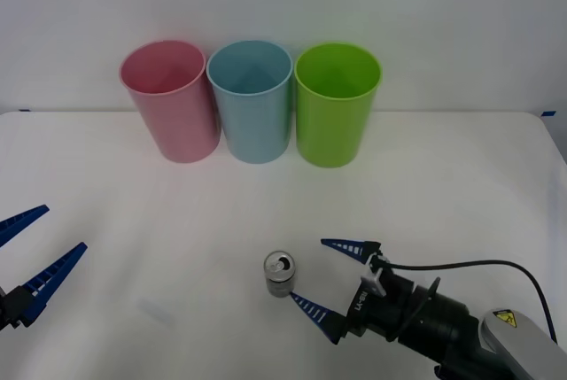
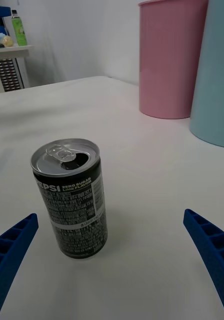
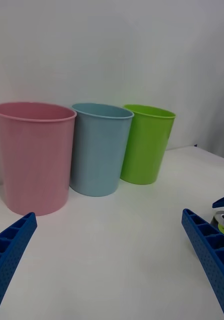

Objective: Grasp the object on the table and drop it into the matching bin: aluminum can to the light blue bin, PET bottle to the pink bin.

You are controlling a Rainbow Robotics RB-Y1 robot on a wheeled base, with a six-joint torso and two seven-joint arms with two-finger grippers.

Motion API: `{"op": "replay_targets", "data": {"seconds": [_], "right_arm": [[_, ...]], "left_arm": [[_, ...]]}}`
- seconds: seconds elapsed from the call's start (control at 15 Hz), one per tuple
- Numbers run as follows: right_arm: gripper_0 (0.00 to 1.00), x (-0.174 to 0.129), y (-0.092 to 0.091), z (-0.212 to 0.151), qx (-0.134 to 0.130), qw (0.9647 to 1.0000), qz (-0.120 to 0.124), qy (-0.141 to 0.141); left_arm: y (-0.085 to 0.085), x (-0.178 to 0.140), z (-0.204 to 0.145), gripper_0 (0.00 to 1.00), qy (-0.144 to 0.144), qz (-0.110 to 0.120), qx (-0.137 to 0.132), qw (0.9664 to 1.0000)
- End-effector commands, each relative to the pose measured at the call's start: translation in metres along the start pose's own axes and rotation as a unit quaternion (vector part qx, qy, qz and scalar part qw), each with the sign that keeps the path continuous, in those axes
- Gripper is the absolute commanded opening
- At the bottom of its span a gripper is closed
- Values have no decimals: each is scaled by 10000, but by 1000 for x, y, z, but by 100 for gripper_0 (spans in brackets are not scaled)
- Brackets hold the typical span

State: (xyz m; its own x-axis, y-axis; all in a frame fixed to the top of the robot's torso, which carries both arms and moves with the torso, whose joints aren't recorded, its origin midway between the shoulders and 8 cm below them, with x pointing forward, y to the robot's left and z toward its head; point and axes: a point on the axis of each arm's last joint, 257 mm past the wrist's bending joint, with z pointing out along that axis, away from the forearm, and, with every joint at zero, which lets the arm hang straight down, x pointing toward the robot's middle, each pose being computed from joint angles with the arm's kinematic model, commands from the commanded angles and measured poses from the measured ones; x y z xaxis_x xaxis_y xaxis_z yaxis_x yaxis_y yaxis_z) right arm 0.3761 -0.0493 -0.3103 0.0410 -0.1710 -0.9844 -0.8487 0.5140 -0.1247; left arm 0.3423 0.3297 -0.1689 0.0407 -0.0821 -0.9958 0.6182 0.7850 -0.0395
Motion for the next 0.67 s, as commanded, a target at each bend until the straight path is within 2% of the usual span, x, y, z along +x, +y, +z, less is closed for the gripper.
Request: {"op": "replay_targets", "data": {"seconds": [0.07,0.67], "right_arm": [[100,-1,7,11,-38,10000,-12,23],[100,-4,23,43,-134,9996,-206,132]], "left_arm": [[0,0,0,100,0,0,0,10000],[0,0,0,100,0,0,0,10000]]}}
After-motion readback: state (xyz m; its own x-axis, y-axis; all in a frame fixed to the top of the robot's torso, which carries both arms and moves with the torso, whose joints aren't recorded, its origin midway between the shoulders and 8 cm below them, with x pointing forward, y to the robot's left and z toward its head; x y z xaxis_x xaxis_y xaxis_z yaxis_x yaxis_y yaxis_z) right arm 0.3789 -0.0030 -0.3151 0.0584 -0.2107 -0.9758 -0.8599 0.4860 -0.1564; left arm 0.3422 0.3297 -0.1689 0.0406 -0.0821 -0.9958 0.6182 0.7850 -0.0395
